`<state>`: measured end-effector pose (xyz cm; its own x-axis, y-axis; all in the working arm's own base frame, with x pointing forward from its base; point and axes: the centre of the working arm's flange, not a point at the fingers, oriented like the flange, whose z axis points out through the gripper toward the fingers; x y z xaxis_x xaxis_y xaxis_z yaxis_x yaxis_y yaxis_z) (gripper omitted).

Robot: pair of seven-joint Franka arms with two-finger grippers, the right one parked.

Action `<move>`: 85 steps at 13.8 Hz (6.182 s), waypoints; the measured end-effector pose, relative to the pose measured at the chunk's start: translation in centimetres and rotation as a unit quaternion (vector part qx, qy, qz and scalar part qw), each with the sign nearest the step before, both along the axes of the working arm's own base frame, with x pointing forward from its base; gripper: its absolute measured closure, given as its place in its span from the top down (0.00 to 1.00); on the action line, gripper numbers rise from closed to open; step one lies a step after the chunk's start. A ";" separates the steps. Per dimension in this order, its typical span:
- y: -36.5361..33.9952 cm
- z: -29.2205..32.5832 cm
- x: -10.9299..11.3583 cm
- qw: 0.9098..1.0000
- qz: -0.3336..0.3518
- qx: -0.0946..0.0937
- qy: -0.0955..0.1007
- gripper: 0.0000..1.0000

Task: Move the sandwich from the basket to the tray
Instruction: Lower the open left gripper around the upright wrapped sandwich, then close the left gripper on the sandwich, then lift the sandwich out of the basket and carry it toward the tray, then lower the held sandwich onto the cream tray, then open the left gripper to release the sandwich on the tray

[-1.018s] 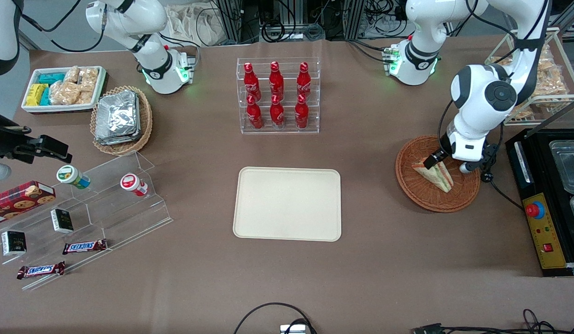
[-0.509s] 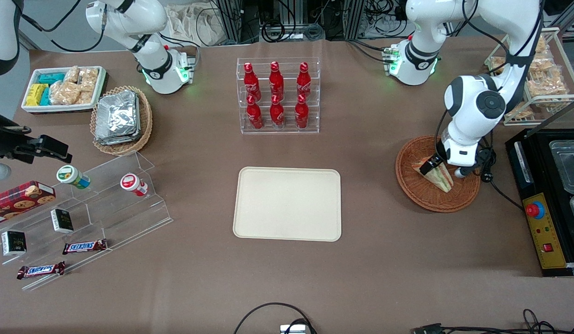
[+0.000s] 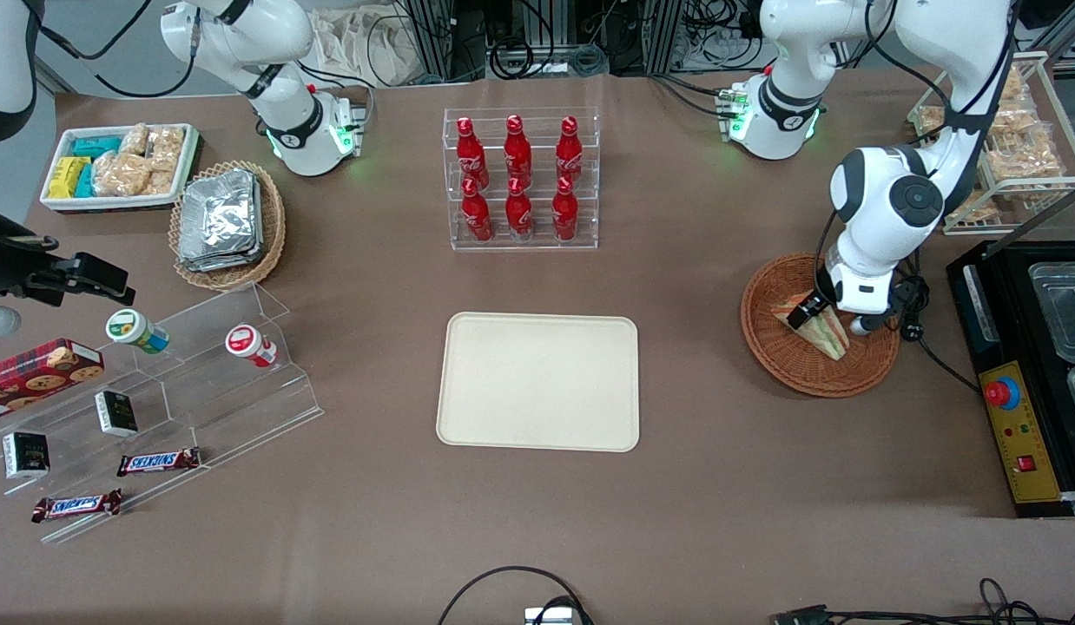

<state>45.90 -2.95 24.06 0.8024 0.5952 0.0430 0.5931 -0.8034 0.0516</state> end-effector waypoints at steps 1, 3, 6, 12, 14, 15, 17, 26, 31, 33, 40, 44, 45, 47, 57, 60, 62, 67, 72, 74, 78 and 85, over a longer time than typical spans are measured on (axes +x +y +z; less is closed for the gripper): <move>0.0 0.0 0.0 1.000 0.000 0.000 0.000 0.56; 0.0 0.0 0.0 1.000 0.000 0.000 0.000 0.39; 0.0 0.1 0.0 1.000 -0.010 0.004 -0.001 0.26; -0.3 3.7 0.2 0.990 -0.142 0.025 -0.002 0.21; -0.6 5.6 0.4 0.978 -0.206 0.034 -0.005 0.21; -0.9 6.5 0.6 0.971 -0.237 0.038 -0.006 0.20; -2.2 8.0 1.1 0.954 -0.296 0.044 -0.011 0.20; -10.6 12.8 3.2 0.899 -0.431 0.061 -0.059 0.18; -15.7 15.8 5.3 0.908 -0.415 0.041 -0.038 0.18; -17.9 16.2 6.1 0.913 -0.405 0.029 -0.042 0.18; -24.3 15.4 7.4 0.925 -0.378 -0.014 -0.045 0.18; -28.0 13.8 7.8 0.921 -0.386 -0.036 -0.036 0.18; -28.8 13.1 7.8 0.918 -0.394 -0.035 -0.032 0.18; -29.9 11.9 7.8 0.913 -0.406 -0.034 -0.026 0.19; -35.5 4.8 9.2 0.904 -0.424 -0.044 0.003 0.19; -36.8 2.0 9.2 0.911 -0.412 -0.012 0.006 0.19; -36.9 0.8 9.2 0.912 -0.409 -0.012 0.011 0.19; -36.9 -0.6 9.1 0.912 -0.409 -0.016 0.019 0.19; -38.6 -1.2 7.8 0.909 -0.417 -0.017 0.024 0.21; -38.5 -1.2 7.9 0.909 -0.415 -0.016 0.024 0.28; -38.4 -1.2 8.0 0.910 -0.413 -0.016 0.023 0.64; -38.3 2.3 10.6 0.939 -0.345 -0.001 0.008 1.00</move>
